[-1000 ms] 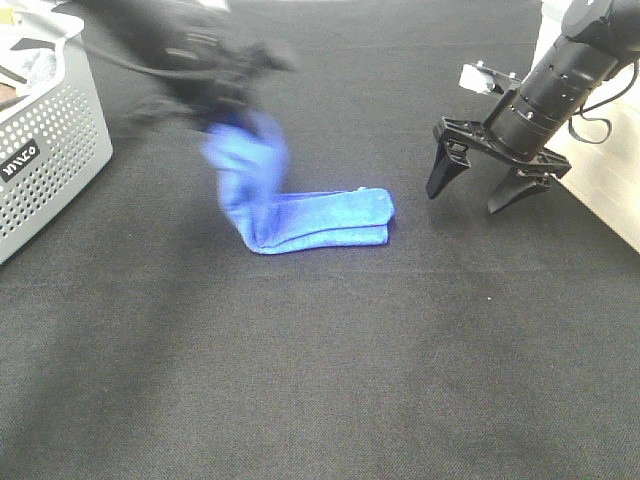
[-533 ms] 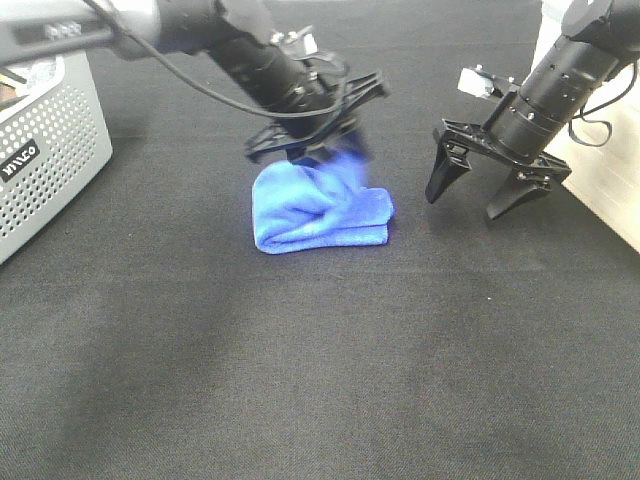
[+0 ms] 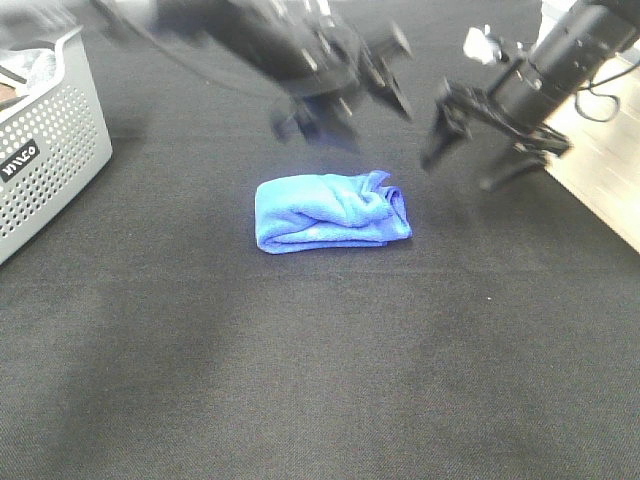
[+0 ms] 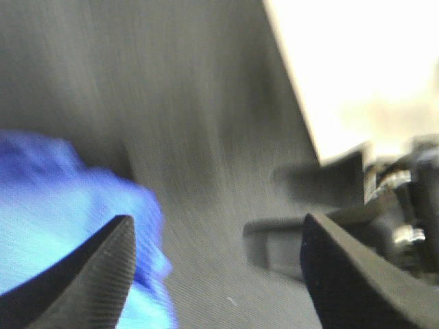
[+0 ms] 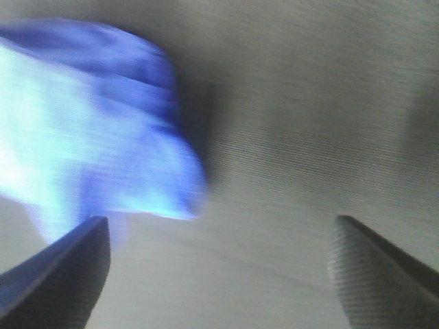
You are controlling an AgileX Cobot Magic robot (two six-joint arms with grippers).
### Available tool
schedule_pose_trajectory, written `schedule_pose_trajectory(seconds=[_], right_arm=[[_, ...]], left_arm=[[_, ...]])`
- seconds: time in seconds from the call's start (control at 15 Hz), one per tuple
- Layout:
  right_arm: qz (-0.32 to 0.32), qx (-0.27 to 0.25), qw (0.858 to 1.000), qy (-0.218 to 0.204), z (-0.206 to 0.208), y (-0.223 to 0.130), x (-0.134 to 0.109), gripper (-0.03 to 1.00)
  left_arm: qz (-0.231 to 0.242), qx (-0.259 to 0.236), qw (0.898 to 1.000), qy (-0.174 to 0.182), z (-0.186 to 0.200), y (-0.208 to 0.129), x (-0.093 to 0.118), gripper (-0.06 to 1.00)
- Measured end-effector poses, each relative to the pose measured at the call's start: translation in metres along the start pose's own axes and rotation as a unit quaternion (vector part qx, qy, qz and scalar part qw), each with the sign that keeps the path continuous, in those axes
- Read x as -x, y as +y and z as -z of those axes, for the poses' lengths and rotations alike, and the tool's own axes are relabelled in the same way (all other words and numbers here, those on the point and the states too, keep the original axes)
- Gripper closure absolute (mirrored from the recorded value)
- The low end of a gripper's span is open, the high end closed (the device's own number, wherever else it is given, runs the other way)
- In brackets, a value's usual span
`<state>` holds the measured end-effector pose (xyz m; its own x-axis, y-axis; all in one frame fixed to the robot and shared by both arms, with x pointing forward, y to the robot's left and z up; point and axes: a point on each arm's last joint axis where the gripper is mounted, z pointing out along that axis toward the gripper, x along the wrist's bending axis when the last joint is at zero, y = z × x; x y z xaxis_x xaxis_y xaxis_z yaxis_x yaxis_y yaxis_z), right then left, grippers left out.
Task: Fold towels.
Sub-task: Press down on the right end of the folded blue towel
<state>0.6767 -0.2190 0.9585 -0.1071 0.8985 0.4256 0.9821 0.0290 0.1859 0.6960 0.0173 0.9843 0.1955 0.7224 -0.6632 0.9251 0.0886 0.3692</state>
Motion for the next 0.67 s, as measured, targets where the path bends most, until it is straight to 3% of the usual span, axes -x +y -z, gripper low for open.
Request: schedule_pose_trajectory(seconds=[0.2, 0.33, 0.53, 0.67], right_arm=[[0.019, 0.017, 0.994, 0.108, -0.006, 0.001, -0.040, 0.16], [0.058, 0.026, 0.985, 0.158, -0.014, -0.003, -0.072, 0.16], [0.073, 0.042, 0.977, 0.194, -0.038, -0.006, -0.104, 0.16], [0.051, 0.040, 0.979, 0.191, -0.061, -0.005, -0.096, 0.16]], left_arm=[[-0.034, 0.074, 0.996, 0.041, 0.067, 0.042, -0.017, 0.29], [-0.036, 0.077, 0.994, 0.073, 0.089, 0.053, -0.037, 0.29], [-0.037, 0.055, 0.990, 0.122, 0.106, 0.058, -0.064, 0.29], [-0.040, 0.046, 0.989, 0.135, 0.109, 0.058, -0.069, 0.29]])
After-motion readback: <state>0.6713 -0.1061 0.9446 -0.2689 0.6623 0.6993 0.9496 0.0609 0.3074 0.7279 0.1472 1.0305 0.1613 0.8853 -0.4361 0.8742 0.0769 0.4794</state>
